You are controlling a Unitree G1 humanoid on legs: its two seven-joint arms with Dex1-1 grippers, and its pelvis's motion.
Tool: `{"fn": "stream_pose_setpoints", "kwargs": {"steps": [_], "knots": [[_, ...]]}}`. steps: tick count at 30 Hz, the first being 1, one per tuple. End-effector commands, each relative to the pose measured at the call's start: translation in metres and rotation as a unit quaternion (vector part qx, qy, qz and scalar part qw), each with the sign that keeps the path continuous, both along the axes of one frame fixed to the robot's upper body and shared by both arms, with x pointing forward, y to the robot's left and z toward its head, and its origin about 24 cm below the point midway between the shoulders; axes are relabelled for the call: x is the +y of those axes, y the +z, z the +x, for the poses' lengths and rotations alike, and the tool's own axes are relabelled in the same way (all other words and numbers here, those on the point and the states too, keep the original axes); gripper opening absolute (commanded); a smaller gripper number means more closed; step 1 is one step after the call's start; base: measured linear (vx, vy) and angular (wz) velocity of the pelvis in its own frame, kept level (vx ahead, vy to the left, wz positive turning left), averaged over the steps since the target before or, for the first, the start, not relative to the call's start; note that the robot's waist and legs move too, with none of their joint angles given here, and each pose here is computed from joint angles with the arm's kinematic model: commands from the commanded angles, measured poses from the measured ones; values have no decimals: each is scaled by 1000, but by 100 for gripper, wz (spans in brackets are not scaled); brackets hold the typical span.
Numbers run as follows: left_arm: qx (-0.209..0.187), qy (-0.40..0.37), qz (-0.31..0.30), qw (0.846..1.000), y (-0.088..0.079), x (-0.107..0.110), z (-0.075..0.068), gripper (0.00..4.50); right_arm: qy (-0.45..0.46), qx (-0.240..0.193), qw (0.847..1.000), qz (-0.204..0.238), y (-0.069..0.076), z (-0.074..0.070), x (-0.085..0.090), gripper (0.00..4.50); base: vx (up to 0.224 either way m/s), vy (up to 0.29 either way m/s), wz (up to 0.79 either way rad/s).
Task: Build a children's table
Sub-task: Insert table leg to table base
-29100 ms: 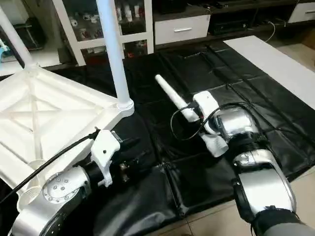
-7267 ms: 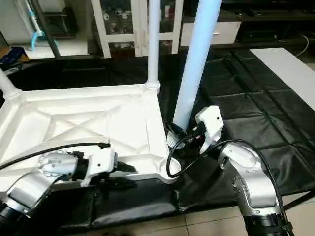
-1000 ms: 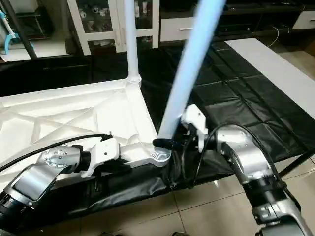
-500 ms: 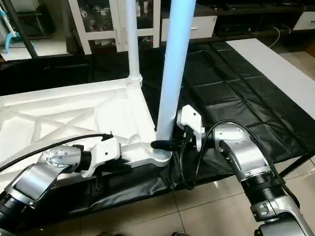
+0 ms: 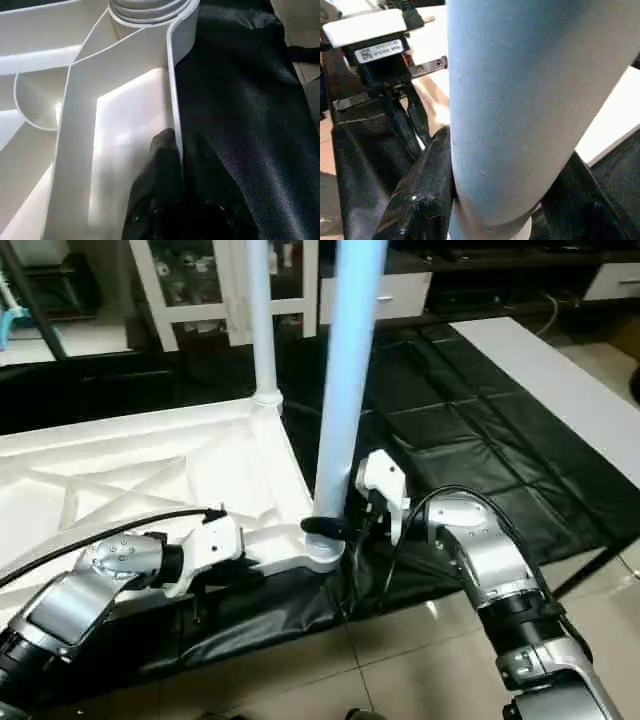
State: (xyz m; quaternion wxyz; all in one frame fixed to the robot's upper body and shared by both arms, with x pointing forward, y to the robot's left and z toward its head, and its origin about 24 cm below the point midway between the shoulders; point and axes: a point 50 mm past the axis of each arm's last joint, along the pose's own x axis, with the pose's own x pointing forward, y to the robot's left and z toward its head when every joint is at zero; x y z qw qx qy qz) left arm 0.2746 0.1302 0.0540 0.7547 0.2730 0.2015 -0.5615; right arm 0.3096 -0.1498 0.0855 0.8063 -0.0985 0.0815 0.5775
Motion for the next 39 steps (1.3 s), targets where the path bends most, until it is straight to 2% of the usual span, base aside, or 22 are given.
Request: {"fn": "stream_pose_setpoints", "kwargs": {"steps": [1,9,18,22,29,39], "knots": [[8,-48,0,999,0,-9,-8,6,-119,98,982,-105,-54,-11,-45,187,0,0,0],[6,-47,0,999,0,-9,-7,6,-127,97,984,-85,-56,-14,-43,187,0,0,0],[-1,-21,-12,1000,1,-8,-5,6,-197,75,976,-55,-58,-6,-40,187,0,0,0],[-10,25,-41,999,2,-8,-2,6,-272,46,960,-45,-62,1,-38,187,-35,3,-3],[-27,70,-57,996,3,-8,2,6,-339,22,940,-18,-60,9,-30,187,6,-47,-10],[-30,114,-79,990,1,-21,3,0,-378,34,925,-4,-63,20,-9,186,0,0,0]]}}
